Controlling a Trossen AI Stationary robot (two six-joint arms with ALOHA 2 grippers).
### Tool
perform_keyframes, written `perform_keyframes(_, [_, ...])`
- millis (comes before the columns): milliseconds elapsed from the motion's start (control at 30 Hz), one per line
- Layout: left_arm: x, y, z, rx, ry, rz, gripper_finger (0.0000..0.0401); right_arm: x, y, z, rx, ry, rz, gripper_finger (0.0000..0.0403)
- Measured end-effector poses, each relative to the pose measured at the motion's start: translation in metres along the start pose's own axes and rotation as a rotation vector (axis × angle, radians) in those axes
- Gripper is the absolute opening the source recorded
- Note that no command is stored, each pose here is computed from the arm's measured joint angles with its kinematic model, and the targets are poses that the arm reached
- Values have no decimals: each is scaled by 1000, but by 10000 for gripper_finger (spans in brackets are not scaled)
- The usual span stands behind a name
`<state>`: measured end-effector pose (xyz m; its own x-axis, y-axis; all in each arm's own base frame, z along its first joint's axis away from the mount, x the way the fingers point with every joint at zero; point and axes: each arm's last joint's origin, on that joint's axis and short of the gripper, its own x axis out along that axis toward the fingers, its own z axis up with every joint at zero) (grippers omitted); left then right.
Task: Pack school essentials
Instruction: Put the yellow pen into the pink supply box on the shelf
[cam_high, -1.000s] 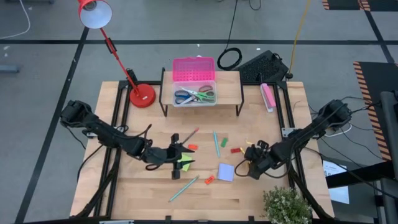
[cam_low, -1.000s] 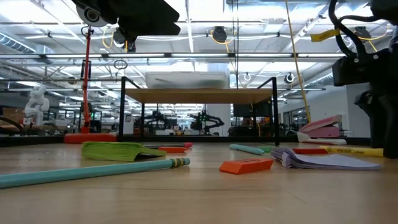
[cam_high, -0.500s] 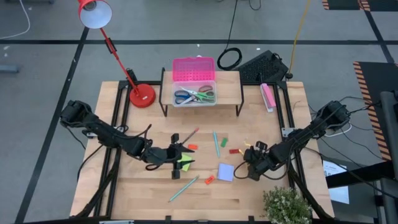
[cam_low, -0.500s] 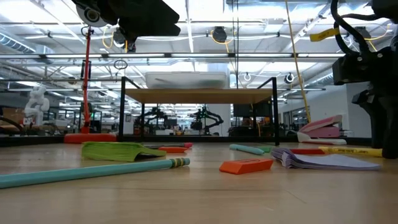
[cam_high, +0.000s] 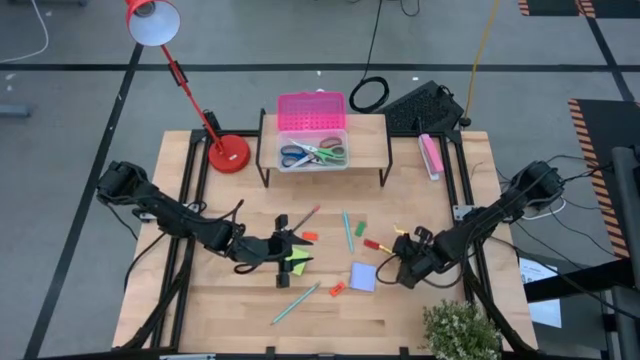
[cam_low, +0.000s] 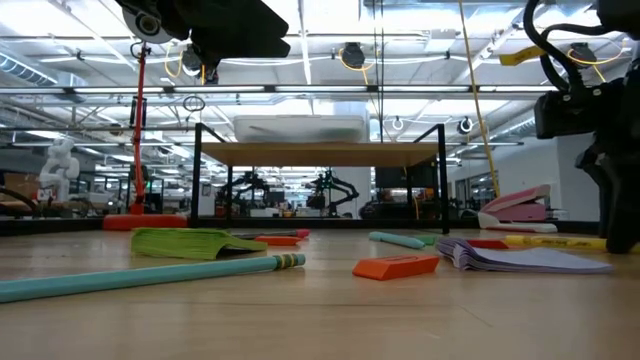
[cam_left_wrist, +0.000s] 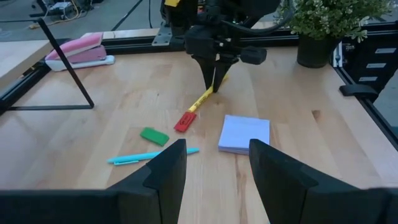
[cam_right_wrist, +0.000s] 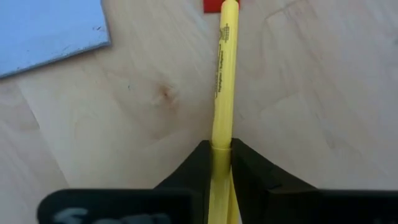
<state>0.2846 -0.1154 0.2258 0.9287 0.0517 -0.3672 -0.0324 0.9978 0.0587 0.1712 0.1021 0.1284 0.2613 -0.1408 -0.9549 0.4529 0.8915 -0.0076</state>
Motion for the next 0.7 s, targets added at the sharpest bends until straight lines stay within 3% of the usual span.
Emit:
perform_keyframes(300, [0, 0, -1, -7, 7, 1, 179, -30, -9, 12, 9, -125, 140, 38])
perform_keyframes(533, [0, 0, -4, -46, 39, 4, 179, -49, -8, 42, -70, -403, 280, 38])
perform_keyframes(700, [-2, -5, -8, -72, 65, -8, 179, -59, -17, 72, -133, -598, 290, 38])
